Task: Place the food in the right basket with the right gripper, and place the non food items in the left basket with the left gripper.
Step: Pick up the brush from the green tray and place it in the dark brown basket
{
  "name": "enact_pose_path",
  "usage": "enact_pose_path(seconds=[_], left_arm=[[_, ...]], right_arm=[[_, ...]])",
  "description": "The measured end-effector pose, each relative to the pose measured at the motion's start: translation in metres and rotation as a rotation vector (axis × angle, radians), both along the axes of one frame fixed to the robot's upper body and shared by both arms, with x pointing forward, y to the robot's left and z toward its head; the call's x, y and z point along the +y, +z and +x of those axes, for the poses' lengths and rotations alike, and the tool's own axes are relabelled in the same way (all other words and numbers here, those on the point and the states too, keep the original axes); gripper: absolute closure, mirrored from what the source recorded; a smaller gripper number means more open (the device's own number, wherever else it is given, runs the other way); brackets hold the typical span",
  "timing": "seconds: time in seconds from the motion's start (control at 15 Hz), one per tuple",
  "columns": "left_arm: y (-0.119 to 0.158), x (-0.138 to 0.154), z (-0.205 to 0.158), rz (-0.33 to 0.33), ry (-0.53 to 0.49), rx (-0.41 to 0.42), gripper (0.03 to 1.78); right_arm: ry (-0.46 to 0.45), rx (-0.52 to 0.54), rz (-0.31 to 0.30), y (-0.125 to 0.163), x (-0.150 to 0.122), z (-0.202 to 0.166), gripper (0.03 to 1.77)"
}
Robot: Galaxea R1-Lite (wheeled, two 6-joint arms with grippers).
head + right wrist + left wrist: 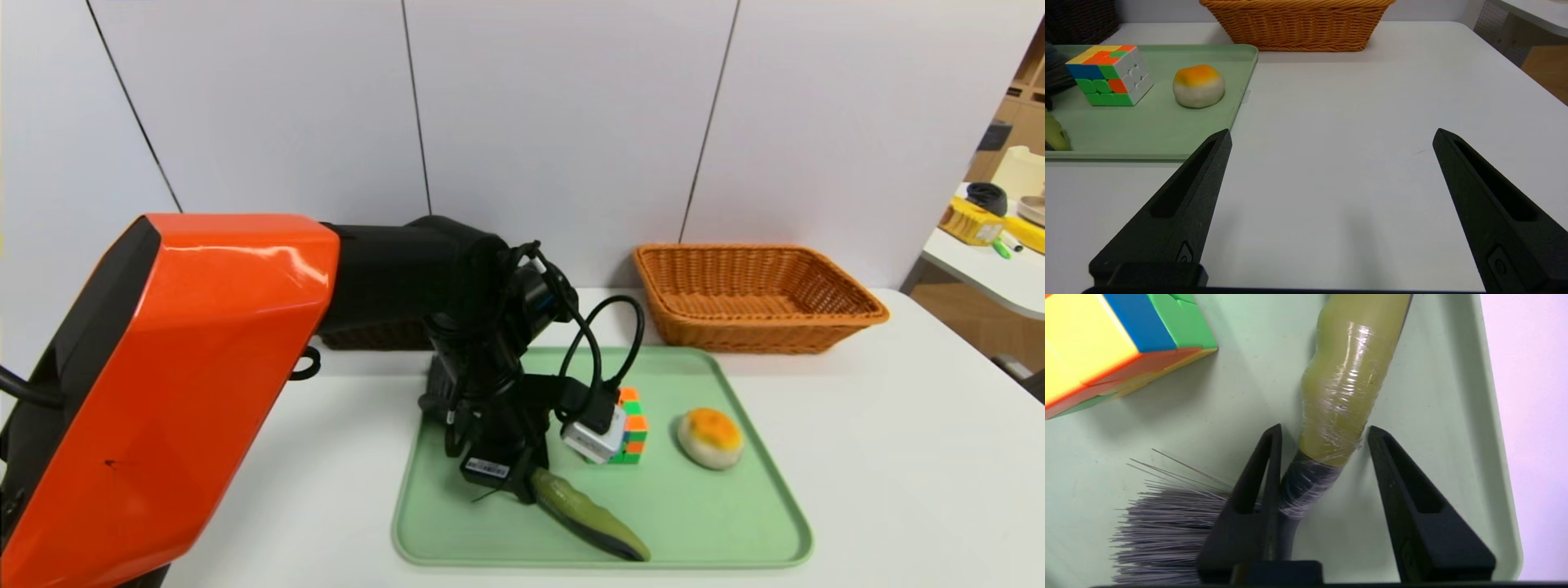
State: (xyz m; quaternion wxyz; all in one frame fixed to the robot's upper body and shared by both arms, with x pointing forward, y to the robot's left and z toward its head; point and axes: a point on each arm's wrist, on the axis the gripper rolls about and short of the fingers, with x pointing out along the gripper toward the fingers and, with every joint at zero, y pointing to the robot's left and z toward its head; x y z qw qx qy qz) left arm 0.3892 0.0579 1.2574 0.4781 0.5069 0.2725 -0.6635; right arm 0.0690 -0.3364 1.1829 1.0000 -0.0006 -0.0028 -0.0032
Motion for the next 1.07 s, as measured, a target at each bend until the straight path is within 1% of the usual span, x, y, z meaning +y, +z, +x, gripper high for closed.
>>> enact_pose_path(seconds=[0.07, 0.4, 0.47, 1.07], left_arm=[[0.000, 0.000, 0.000, -0.001, -0.002, 0.003, 1.38], [0.004, 0.001, -0.001, -0.006, 0.001, -0.008, 1.40], [0.006, 0.001, -0.001, -0.010, 0.003, -0.012, 1.45], [0.043, 0.015, -0.014, -0.030, 0.022, -0.091, 1.45]], right_arm=[[0.000, 0.000, 0.000, 0.000, 0.000, 0.000, 0.10], [0.001, 0.000, 0.000, 0.000, 0.000, 0.000, 0.10], [0.001, 0.000, 0.000, 0.000, 0.000, 0.000, 0.10], [0.000, 0.000, 0.000, 0.000, 0.000, 0.000, 0.10]])
